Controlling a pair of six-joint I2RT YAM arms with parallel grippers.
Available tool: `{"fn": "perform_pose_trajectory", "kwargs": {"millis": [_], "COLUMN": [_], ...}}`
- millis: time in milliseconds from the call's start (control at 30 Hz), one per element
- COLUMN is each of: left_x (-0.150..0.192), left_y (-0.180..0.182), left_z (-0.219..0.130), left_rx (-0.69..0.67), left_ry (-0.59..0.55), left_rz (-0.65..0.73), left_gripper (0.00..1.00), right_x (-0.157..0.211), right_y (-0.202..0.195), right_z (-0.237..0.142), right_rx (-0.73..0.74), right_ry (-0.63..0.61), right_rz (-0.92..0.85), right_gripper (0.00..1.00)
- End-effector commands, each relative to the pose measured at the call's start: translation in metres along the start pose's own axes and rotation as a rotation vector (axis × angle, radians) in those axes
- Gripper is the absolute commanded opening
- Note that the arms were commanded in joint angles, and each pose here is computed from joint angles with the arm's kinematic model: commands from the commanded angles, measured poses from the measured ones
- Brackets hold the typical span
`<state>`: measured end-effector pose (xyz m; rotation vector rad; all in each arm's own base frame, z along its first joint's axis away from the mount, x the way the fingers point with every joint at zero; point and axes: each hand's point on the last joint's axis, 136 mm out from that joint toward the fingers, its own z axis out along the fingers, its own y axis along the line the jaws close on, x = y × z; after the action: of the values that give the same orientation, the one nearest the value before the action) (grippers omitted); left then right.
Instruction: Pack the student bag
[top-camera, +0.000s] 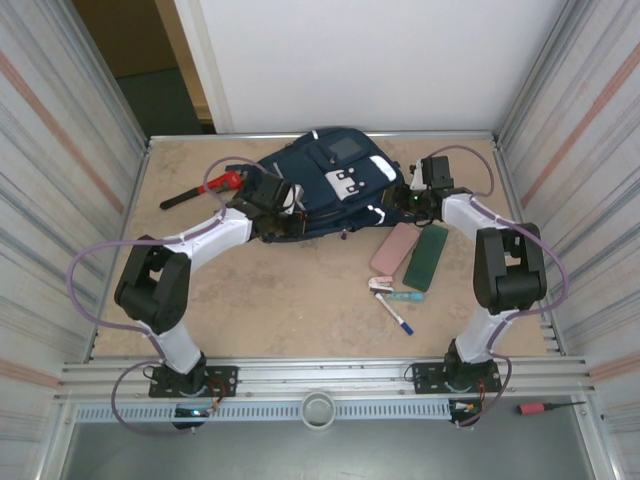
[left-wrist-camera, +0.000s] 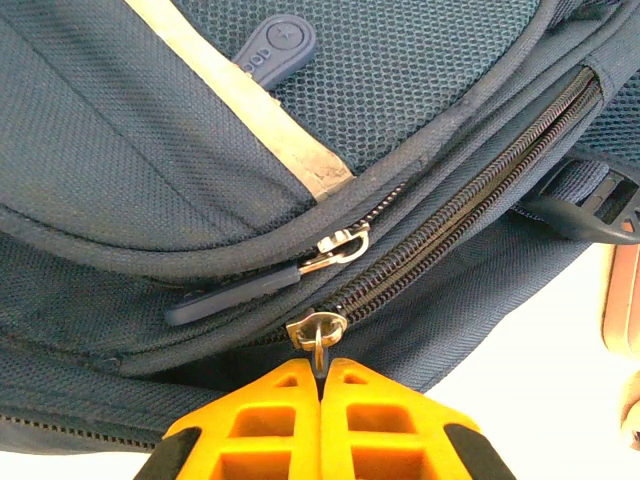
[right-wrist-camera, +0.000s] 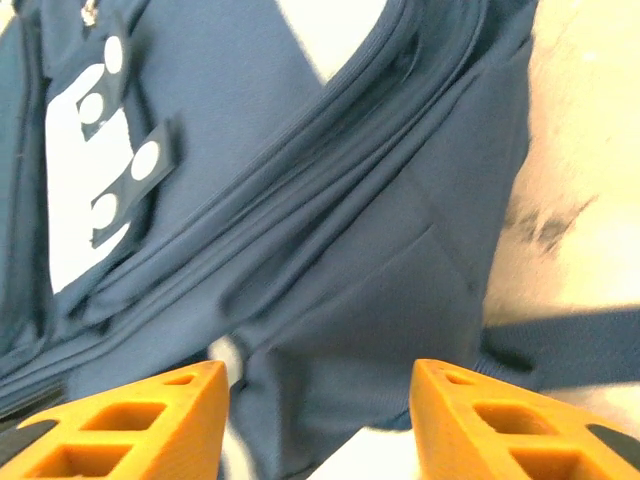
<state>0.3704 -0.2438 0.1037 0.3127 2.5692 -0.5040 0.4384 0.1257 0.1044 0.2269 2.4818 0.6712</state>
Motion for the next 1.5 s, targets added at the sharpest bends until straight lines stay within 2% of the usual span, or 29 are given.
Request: {"fn": "perform_pose_trajectory", "kwargs": {"millis": [0,167,333,467,633,767,833,967,1200,1367,1467], "left_x": [-0.010,-0.013,-0.011,-0.010,-0.007,-0.007,-0.009,-0.014,-0.008,0.010,0.015], "left_y": [-0.012,-0.018,-0.019,-0.020,-0.018,-0.016,-0.017,-0.021,-0.031,-0.002,0.021], "left_z": [-0.015,-0.017,-0.017,-0.017,-0.016,-0.019,-0.023,-0.030,-0.025,-0.025,-0.031], "left_rx": [0.046,0.060,0.059,0.059,0.047,0.033,0.033,0.055,0.134,-0.012,-0.142], "left_ry": [-0.041,-0.064,-0.064,-0.063,-0.054,-0.049,-0.052,-0.060,-0.021,0.031,0.050], "left_rz": [-0.023,-0.017,-0.009,0.002,0.017,0.024,0.025,0.003,-0.042,0.010,0.063], "left_gripper": [0.00,0.00,0.00,0.00,0.00,0.00,0.00,0.00,0.00,0.00,0.00], "right_x": [0.026,0.081,0.113,0.118,0.103,0.099,0.098,0.107,0.125,0.114,0.107], "right_y": [0.042,0.097,0.119,0.133,0.147,0.147,0.143,0.134,0.126,0.122,0.119], "right_z": [-0.013,-0.003,0.008,0.019,0.041,0.063,0.069,0.077,0.081,0.068,0.058], "right_rx": [-0.083,-0.168,-0.217,-0.254,-0.316,-0.311,-0.296,-0.235,-0.208,-0.189,-0.170], "right_ry": [0.014,0.077,0.092,0.077,0.038,0.038,0.017,0.012,0.016,-0.024,-0.059], "right_rz": [0.015,0.010,0.100,0.153,0.217,0.251,0.251,0.189,0.136,0.078,0.032], "right_gripper": [0.57,0.65,0.71,0.73,0.73,0.62,0.47,0.25,0.10,0.01,0.00]}}
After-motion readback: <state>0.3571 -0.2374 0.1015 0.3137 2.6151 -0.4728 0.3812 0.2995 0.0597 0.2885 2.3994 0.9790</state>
